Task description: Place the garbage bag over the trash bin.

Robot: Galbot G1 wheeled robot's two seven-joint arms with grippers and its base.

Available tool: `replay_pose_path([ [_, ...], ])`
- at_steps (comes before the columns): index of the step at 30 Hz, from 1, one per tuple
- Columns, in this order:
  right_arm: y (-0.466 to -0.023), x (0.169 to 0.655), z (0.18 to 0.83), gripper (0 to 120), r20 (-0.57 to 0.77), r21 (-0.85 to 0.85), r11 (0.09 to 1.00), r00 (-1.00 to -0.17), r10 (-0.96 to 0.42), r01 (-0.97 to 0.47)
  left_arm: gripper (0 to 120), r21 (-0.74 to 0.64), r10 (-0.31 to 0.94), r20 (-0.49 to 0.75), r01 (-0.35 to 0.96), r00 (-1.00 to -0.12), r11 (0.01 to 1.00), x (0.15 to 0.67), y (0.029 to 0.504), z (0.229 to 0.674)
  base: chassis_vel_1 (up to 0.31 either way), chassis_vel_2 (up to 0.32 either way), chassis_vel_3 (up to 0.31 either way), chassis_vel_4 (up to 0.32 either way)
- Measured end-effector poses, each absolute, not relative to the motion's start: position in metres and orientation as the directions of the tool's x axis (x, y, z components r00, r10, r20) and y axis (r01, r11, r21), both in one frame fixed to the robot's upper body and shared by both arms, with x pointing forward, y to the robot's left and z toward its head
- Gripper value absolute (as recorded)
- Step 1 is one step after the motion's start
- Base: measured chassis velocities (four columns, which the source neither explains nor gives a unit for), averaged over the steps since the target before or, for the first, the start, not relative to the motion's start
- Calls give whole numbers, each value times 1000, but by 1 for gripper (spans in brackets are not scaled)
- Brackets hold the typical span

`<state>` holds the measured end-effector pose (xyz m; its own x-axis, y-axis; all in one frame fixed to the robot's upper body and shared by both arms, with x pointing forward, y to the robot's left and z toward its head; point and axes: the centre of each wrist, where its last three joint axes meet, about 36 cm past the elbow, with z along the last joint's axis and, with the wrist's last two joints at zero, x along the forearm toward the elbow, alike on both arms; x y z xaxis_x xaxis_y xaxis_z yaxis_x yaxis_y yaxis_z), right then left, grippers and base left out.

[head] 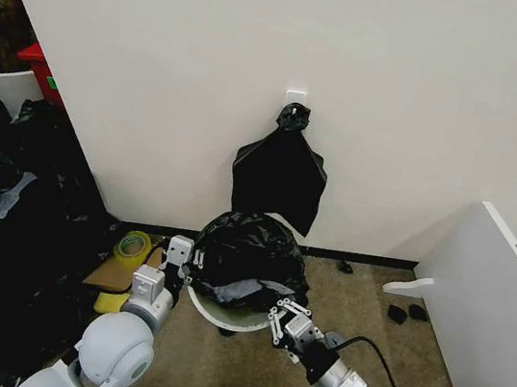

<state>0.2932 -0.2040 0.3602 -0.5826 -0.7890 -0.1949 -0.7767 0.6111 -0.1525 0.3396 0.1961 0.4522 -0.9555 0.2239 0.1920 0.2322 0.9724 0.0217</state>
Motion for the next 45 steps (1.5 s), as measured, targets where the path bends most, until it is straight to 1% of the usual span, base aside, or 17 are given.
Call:
replay_pose_path([
  [3, -215, 290, 334, 0, -233, -117, 442, -408, -883, -889, 1, -58, 227, 204, 220, -952, 974, 341, 195, 460, 0, 0, 0, 0],
  [4, -215, 290, 334, 0, -233, -117, 442, -408, -883, -889, 1, -58, 227, 204, 220, -952, 974, 341, 195, 460, 0, 0, 0, 0],
  [6, -223, 291, 317, 0, -212, -136, 343, -311, -927, -929, 1, -104, 237, 218, 219, -947, 970, 341, 194, 465, 0, 0, 0, 0],
  [7, -225, 291, 311, 0, -203, -139, 312, -281, -938, -940, 1, -123, 241, 226, 218, -944, 968, 341, 194, 468, 0, 0, 0, 0],
  [8, -225, 291, 311, 0, -203, -139, 312, -281, -938, -940, 1, -123, 241, 226, 218, -944, 968, 341, 194, 468, 0, 0, 0, 0],
  [10, -228, 293, 297, 0, -179, -133, 285, -260, -949, -949, 1, -186, 265, 252, 222, -931, 957, 339, 194, 477, 0, 0, 0, 0],
  [13, -230, 296, 288, 0, -160, -133, 292, -270, -949, -947, 1, -228, 284, 270, 226, -920, 947, 338, 193, 485, 0, 0, 0, 0],
  [14, -234, 301, 281, 0, -137, -145, 312, -293, -946, -939, 1, -270, 306, 287, 230, -908, 935, 336, 193, 492, 0, 0, 0, 0],
  [17, -240, 306, 274, 0, -113, -167, 340, -325, -939, -925, 1, -292, 321, 305, 232, -897, 928, 335, 193, 499, 0, 0, 0, 0],
  [20, -261, 317, 261, 0, -76, -233, 411, -405, -911, -881, 1, -269, 314, 320, 232, -894, 935, 335, 197, 502, 0, 0, 0, 0],
  [28, -302, 320, 243, 0, -49, -270, 478, -483, -874, -836, 1, -175, 250, 300, 204, -921, 963, 341, 209, 500, 0, 0, 0, 0],
  [30, -305, 320, 240, 0, -45, -269, 487, -494, -868, -831, 1, -175, 248, 297, 202, -922, 964, 341, 210, 501, 0, 0, 0, 0],
  [36, -306, 320, 217, 0, -23, -244, 592, -606, -795, -768, 1, -226, 276, 293, 214, -915, 950, 335, 212, 518, 0, 0, 0, 0],
  [41, -295, 319, 219, 0, -72, -191, 610, -609, -790, -769, 1, -223, 258, 285, 198, -923, 954, 337, 218, 518, 0, 0, 0, 0],
  [43, -297, 317, 224, 0, -135, -118, 592, -578, -805, -797, 1, -223, 237, 283, 177, -929, 959, 343, 223, 512, 0, 0, 0, 0],
  [44, -300, 316, 226, 4, -162, -87, 575, -558, -814, -813, 1, -225, 230, 282, 169, -931, 960, 346, 225, 510, 0, 0, 0, 0],
  [45, -300, 316, 226, 4, -162, -87, 575, -558, -814, -813, 1, -225, 230, 282, 169, -931, 960, 346, 225, 510, 0, 0, 0, 0],
])
